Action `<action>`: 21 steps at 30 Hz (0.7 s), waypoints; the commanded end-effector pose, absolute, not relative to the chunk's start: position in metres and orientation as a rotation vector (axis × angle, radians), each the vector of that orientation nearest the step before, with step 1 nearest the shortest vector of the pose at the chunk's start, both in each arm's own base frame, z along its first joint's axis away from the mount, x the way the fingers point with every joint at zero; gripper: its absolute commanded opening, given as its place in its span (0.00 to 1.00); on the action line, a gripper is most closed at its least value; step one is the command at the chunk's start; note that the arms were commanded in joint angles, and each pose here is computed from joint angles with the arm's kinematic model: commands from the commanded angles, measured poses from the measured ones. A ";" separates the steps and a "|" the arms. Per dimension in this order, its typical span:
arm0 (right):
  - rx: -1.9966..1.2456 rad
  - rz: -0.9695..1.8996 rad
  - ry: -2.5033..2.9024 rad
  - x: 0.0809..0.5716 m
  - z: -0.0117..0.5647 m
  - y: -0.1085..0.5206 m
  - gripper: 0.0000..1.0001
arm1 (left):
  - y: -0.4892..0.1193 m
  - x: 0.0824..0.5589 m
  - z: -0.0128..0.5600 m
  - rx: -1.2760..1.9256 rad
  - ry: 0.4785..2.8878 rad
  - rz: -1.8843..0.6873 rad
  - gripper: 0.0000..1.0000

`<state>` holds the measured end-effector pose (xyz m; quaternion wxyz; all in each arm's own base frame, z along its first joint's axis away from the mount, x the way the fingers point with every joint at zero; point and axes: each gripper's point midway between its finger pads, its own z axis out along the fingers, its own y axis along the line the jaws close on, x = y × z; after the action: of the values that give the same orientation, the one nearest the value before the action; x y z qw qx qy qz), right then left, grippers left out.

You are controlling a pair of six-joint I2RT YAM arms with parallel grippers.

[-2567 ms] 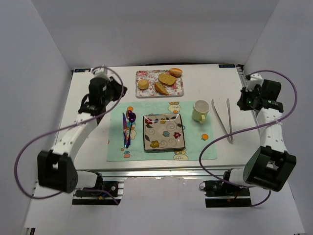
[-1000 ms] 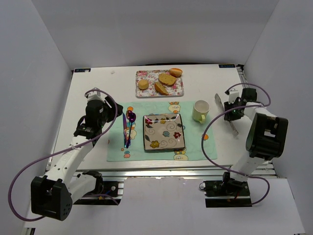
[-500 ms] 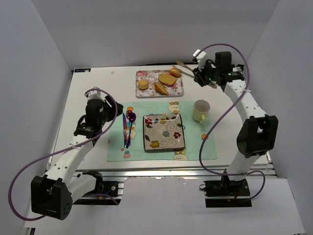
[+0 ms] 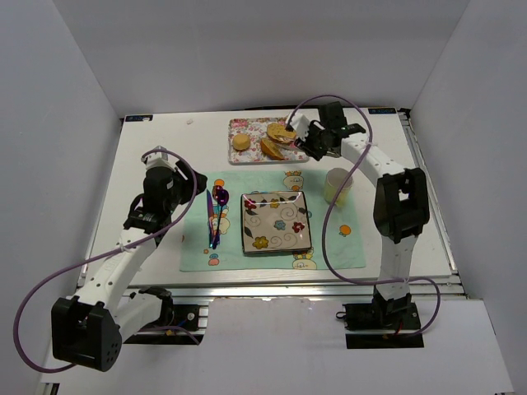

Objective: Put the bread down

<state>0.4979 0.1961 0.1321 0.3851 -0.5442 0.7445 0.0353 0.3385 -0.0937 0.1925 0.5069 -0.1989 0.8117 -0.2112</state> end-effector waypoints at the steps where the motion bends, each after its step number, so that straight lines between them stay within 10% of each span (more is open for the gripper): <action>1: -1.387 -0.031 1.796 0.521 0.164 0.197 0.43 | -0.092 0.342 0.213 -0.488 1.897 -0.522 0.72; 21: -1.423 -0.083 1.792 0.530 0.141 0.201 0.45 | -0.094 0.345 0.210 -0.491 1.899 -0.529 0.72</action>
<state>0.5193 0.1916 0.1176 0.3835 -0.5676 0.7279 -0.0282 0.3408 -0.0946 0.1943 0.5093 -0.2032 0.8078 -0.2161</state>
